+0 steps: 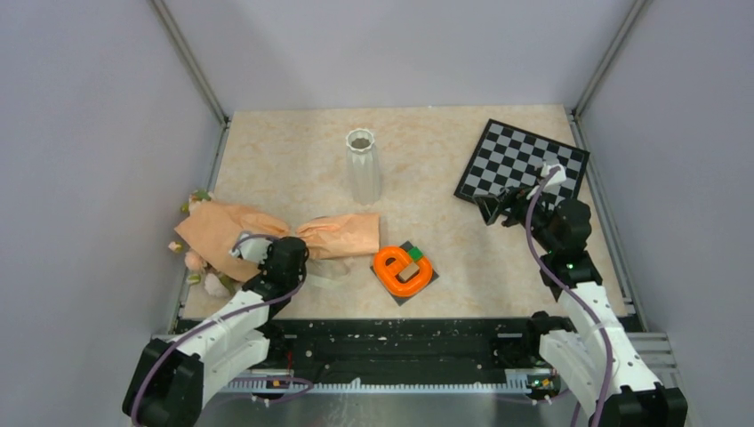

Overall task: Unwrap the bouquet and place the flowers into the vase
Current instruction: Adjust the fake flower at the center of the board.

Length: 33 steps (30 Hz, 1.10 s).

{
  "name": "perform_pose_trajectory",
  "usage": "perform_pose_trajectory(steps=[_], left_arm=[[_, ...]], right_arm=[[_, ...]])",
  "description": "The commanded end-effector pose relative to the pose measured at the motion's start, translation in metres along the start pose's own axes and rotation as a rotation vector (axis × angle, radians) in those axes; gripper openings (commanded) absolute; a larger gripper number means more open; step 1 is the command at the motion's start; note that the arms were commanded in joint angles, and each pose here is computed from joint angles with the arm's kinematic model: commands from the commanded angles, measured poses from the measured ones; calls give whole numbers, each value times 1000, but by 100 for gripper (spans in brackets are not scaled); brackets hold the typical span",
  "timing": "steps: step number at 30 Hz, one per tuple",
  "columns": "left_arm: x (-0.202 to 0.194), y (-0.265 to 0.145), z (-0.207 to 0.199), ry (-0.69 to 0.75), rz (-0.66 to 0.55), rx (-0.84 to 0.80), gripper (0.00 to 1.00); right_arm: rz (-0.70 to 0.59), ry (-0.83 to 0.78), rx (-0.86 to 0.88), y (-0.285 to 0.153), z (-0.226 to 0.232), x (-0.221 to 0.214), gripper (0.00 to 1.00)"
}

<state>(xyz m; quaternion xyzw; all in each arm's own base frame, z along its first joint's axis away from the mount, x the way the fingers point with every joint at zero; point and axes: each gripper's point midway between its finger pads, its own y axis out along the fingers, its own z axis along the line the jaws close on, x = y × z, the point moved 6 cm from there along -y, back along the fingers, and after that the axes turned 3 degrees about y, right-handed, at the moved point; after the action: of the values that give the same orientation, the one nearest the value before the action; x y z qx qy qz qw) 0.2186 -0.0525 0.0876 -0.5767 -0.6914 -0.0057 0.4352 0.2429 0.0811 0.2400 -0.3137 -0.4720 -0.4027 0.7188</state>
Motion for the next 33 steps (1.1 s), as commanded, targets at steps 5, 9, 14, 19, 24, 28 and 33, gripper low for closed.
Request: perform_pose_trajectory(steps=[5, 9, 14, 19, 24, 28, 33], left_arm=[[-2, -1, -1, 200, 34, -86, 10], [-7, -8, -4, 275, 110, -135, 0], [-11, -27, -9, 377, 246, -195, 0], [-4, -52, -24, 460, 361, -255, 0], [7, -70, -29, 472, 411, -241, 0], [12, -81, -35, 444, 435, -271, 0], [11, -88, -37, 445, 480, -293, 0]], right_arm=[[-55, -26, 47, -1, 9, 10, 81], [-49, -25, 43, 0, 7, 9, 81], [-26, -31, 66, 2, 10, 10, 81], [-6, -48, 139, 2, 22, 12, 82], [49, -95, 180, 9, 47, 9, 82], [90, -144, 277, 19, 90, 2, 83], [169, -193, 400, 41, 150, -18, 83]])
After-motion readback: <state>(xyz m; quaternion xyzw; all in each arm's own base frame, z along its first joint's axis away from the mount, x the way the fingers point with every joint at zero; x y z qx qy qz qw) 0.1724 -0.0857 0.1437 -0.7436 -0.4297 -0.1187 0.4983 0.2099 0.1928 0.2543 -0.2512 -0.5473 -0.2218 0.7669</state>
